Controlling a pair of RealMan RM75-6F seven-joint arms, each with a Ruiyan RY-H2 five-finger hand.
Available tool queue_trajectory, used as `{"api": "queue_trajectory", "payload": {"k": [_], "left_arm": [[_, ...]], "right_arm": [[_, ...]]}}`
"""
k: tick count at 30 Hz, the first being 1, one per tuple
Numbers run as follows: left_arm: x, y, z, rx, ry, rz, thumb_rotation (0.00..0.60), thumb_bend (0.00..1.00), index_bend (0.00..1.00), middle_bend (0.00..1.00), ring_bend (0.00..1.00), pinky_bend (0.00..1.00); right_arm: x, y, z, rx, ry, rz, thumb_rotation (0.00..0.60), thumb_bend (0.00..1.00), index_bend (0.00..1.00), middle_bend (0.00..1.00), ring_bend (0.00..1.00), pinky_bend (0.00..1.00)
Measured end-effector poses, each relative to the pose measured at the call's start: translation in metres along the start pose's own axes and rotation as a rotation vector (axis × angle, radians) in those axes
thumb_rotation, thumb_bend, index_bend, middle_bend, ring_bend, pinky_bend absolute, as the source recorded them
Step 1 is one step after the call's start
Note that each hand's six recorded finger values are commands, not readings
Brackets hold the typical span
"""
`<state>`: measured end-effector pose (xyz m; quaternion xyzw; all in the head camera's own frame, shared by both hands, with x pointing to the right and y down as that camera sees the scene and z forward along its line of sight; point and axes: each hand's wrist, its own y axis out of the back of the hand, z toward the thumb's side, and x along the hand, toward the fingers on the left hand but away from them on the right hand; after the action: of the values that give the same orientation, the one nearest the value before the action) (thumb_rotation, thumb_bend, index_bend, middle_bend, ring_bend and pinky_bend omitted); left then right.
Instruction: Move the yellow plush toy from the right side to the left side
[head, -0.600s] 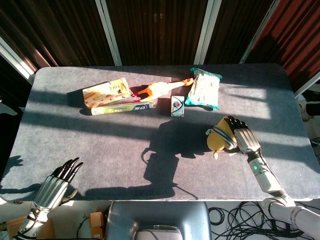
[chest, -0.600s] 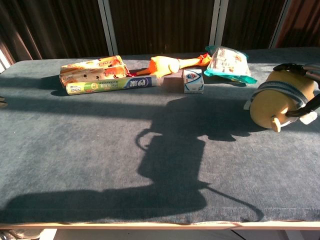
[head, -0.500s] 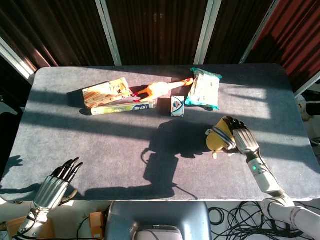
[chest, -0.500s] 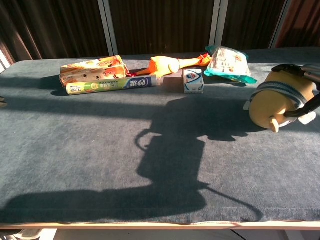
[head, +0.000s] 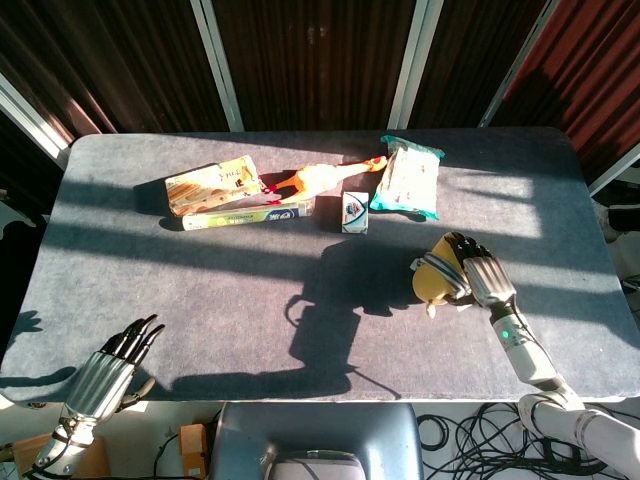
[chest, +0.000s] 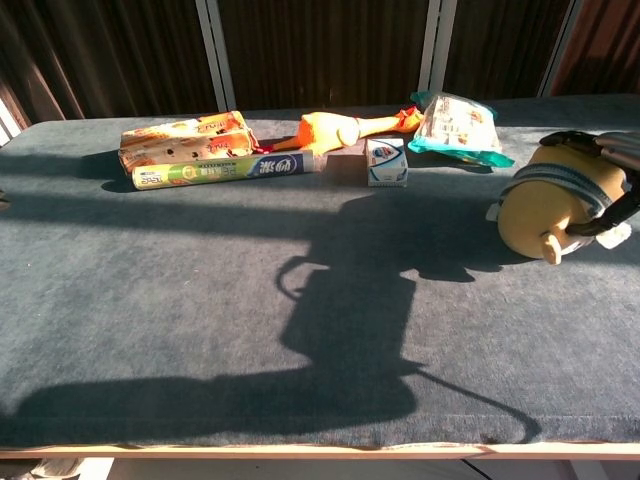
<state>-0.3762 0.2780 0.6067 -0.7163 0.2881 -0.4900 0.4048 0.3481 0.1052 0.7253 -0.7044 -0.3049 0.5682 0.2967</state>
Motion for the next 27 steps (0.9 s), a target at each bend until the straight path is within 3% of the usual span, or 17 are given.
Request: {"api": "queue_trajectory", "payload": {"k": [2, 5, 7, 10, 15, 20, 27], "left_arm": [[0.000, 0.001, 0.000, -0.001, 0.001, 0.001, 0.600, 0.28, 0.00, 0.00, 0.08, 0.30], [-0.001, 0.002, -0.001, -0.006, 0.002, 0.004, 0.600, 0.28, 0.00, 0.00, 0.08, 0.30], [-0.001, 0.003, -0.001, -0.009, 0.002, 0.010, 0.600, 0.28, 0.00, 0.00, 0.08, 0.30], [-0.002, 0.004, -0.001, -0.014, 0.002, 0.011, 0.600, 0.28, 0.00, 0.00, 0.08, 0.29], [-0.002, 0.005, -0.002, -0.019, 0.002, 0.015, 0.600, 0.28, 0.00, 0.00, 0.08, 0.30], [-0.002, 0.006, -0.003, -0.025, 0.006, 0.016, 0.600, 0.28, 0.00, 0.00, 0.08, 0.30], [-0.002, 0.008, -0.005, -0.033, 0.013, 0.022, 0.600, 0.28, 0.00, 0.00, 0.08, 0.30]], "right_arm": [[-0.004, 0.000, -0.002, 0.022, -0.012, -0.015, 0.600, 0.01, 0.27, 0.25, 0.35, 0.63], [-0.011, -0.003, -0.006, 0.061, -0.037, -0.044, 0.600, 0.07, 0.55, 0.45, 0.55, 0.83], [-0.016, -0.004, -0.009, 0.085, -0.056, -0.068, 0.600, 0.12, 0.67, 0.53, 0.63, 0.92], [-0.022, -0.008, -0.009, 0.109, -0.079, -0.117, 0.600, 0.15, 0.76, 0.57, 0.67, 0.96], [-0.022, -0.004, 0.011, 0.058, -0.020, -0.225, 0.600, 0.15, 0.78, 0.57, 0.67, 0.96], [-0.010, 0.010, 0.064, -0.070, 0.188, -0.313, 0.600, 0.15, 0.78, 0.57, 0.67, 0.96], [-0.008, 0.014, 0.148, -0.264, 0.408, -0.266, 0.600, 0.15, 0.76, 0.57, 0.66, 0.94]]}}
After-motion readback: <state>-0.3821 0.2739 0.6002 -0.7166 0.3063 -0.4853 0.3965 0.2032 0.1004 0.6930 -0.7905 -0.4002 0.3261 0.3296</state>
